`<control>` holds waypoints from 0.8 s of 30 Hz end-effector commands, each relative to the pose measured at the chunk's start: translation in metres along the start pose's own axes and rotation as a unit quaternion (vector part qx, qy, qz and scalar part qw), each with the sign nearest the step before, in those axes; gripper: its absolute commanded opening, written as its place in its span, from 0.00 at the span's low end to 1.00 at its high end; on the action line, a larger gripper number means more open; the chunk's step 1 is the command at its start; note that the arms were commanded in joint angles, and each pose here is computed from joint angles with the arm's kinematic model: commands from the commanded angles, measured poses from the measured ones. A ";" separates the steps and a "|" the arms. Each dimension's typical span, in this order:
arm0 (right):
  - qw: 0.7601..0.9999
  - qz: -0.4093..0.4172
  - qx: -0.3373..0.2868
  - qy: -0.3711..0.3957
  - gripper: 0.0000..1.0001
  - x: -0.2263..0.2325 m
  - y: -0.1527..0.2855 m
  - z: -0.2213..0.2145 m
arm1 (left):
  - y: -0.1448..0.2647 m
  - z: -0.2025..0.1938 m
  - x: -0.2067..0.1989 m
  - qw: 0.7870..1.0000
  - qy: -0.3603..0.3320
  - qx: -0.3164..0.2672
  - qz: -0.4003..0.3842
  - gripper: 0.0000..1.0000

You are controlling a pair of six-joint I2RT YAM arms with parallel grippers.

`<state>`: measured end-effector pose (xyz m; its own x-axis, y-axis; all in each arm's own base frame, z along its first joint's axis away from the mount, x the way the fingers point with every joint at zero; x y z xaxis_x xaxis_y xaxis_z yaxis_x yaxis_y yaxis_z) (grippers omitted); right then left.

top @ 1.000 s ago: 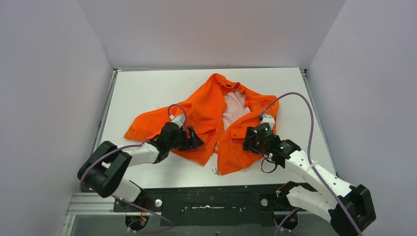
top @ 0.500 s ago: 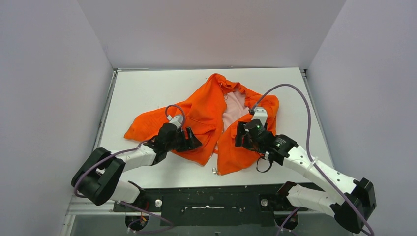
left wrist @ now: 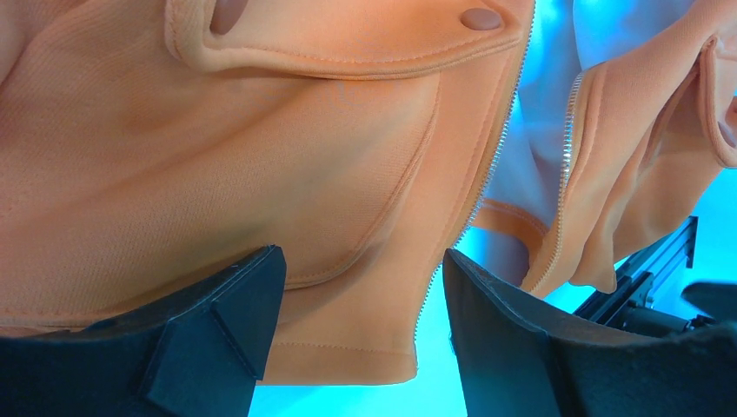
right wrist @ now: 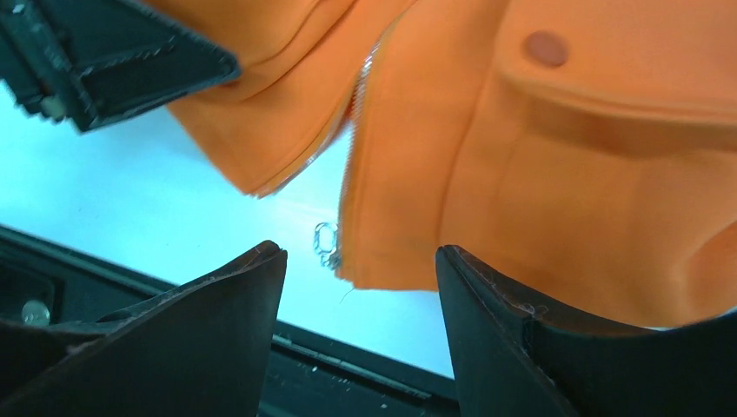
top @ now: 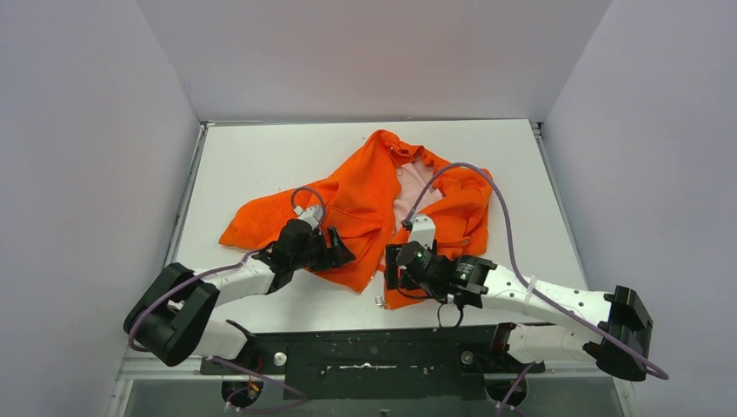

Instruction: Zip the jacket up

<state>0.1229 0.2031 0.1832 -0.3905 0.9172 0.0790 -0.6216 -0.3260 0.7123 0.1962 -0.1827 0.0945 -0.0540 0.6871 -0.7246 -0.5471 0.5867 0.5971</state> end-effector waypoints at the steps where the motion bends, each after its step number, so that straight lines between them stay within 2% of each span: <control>1: 1.000 -0.003 -0.003 -0.021 0.64 0.018 0.000 -0.013 | 0.002 0.002 -0.005 1.000 -0.014 -0.004 -0.014 0.66; 8: 0.999 -0.025 0.041 0.005 0.65 0.035 -0.016 -0.049 | 0.011 -0.001 -0.003 1.000 -0.012 -0.007 -0.007 0.66; 24: 0.996 -0.083 0.036 0.001 0.68 0.013 -0.041 -0.067 | 0.018 -0.010 0.009 1.000 -0.008 -0.008 0.010 0.66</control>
<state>0.0882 0.2117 0.1100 -0.3469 0.9368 -0.0448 -0.5679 -0.1718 0.8050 0.1772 -0.1705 0.0924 -0.0710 0.7044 -0.7063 -0.5392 0.5686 0.6213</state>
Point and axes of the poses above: each gripper's point midway between its finger pads, its own y axis back along the fingers, its own x axis along the line the jaws close on, z = x × y, the point moved 9 cm from there along y, back along the fingers, and after that the axes turned 12 degrees about y, right-handed, at the moved point
